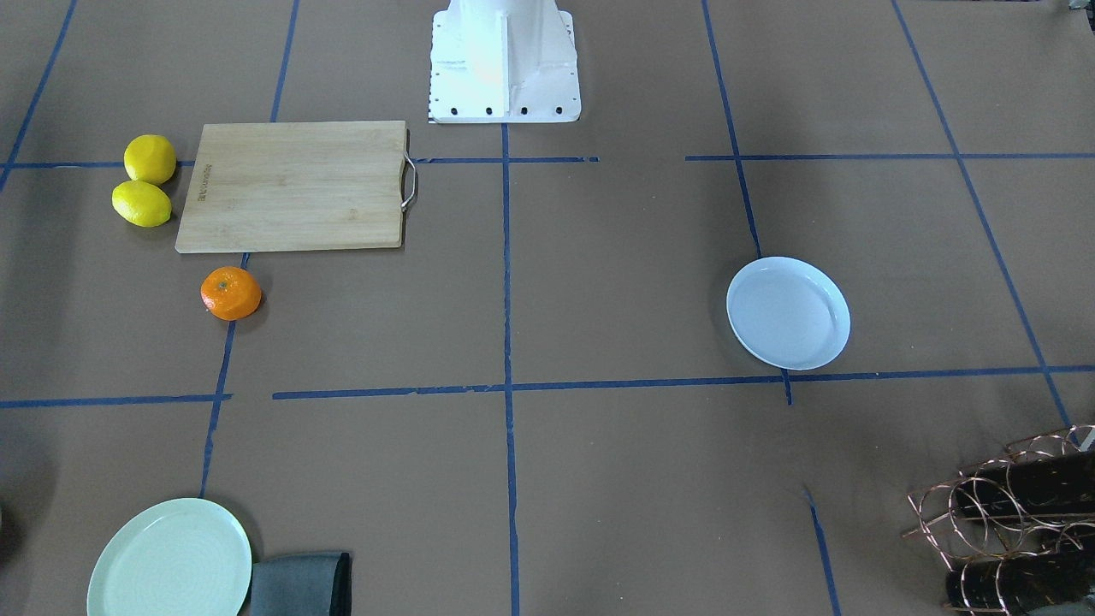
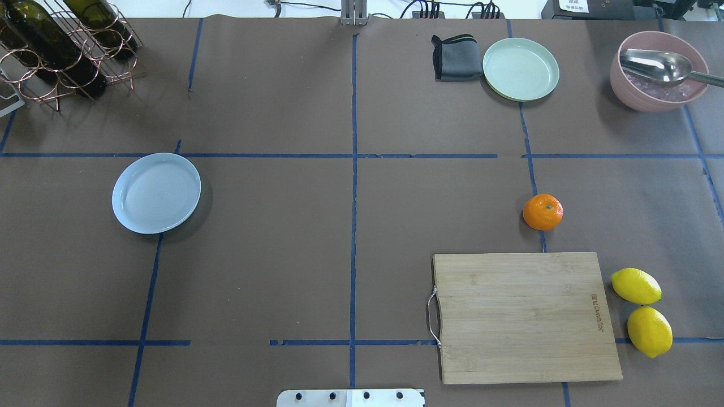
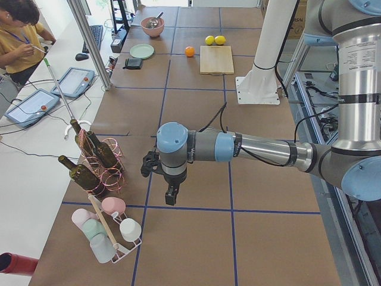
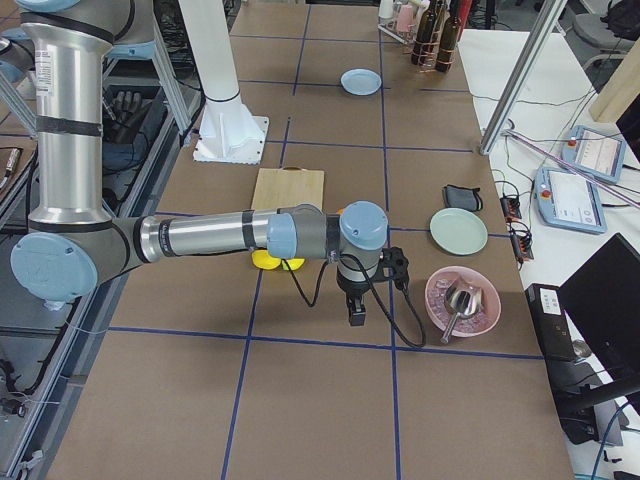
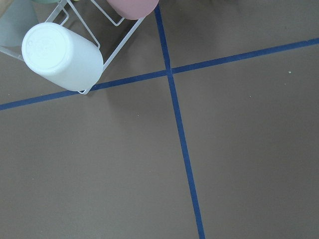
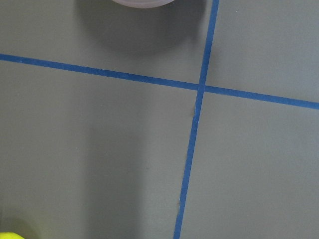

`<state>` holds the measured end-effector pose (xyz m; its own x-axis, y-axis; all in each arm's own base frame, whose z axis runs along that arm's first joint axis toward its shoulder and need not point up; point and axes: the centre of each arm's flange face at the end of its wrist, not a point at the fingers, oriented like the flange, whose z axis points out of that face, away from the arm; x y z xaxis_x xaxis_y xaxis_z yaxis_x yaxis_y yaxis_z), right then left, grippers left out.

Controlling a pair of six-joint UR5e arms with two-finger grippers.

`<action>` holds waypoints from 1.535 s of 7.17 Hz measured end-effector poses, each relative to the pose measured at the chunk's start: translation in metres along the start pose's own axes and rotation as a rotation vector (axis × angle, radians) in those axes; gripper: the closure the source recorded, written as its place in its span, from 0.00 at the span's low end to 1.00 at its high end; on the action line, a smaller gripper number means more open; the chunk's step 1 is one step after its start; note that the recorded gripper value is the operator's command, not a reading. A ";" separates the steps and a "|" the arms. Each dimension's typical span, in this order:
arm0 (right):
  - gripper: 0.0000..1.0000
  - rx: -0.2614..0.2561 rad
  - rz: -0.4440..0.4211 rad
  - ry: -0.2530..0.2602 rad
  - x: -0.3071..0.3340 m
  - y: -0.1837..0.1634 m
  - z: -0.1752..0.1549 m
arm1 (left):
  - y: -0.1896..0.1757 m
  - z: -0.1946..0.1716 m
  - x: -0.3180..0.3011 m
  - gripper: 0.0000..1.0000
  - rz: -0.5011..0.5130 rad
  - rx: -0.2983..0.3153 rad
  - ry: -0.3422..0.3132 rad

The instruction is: Pick orange to plate

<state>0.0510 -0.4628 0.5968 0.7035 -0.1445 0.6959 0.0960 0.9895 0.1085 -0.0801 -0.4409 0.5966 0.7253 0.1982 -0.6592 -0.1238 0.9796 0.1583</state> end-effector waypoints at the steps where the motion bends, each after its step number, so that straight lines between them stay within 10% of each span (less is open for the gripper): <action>1: 0.00 0.000 0.000 0.000 0.000 0.000 0.000 | 0.000 0.000 0.000 0.00 0.001 0.001 -0.001; 7: 0.00 0.011 0.000 0.000 -0.005 -0.005 -0.005 | -0.045 -0.029 0.025 0.00 0.068 0.067 -0.012; 11: 0.00 0.045 -0.036 -0.001 -0.010 -0.009 -0.009 | -0.100 -0.057 0.049 0.00 0.234 0.276 -0.037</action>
<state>0.0494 -0.4701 0.5829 0.6991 -0.1804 0.6919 0.0897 0.9821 0.1654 -0.0704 -0.5270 0.5067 0.7234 0.4102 -0.5555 -0.1061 0.8609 0.4975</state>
